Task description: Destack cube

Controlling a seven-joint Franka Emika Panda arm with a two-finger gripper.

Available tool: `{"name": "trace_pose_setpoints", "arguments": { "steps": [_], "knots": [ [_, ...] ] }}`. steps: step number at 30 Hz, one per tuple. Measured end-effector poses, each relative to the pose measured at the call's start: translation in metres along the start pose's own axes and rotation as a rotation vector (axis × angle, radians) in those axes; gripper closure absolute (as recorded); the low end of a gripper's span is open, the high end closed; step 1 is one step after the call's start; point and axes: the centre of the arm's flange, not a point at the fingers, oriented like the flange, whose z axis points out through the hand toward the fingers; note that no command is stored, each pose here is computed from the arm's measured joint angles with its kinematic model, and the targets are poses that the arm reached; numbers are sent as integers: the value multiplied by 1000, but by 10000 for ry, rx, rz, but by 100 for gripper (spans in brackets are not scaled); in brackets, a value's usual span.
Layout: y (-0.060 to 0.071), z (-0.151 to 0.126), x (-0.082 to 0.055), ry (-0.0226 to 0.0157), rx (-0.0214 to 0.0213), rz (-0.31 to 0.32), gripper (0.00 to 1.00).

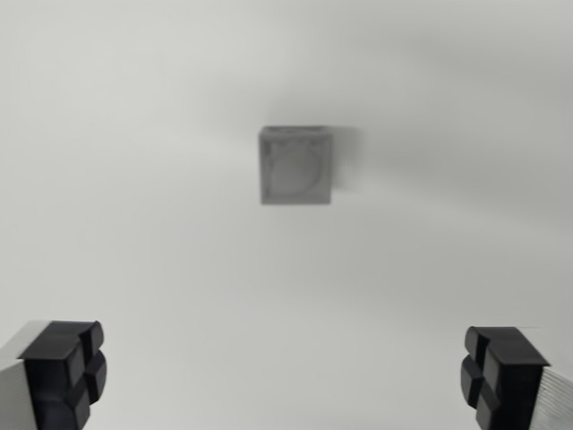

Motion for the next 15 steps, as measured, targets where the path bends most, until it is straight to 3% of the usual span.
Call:
{"name": "trace_pose_setpoints", "arguments": {
  "steps": [15],
  "knots": [
    [0,-20,0,-7,-3,4,0]
  ]
}}
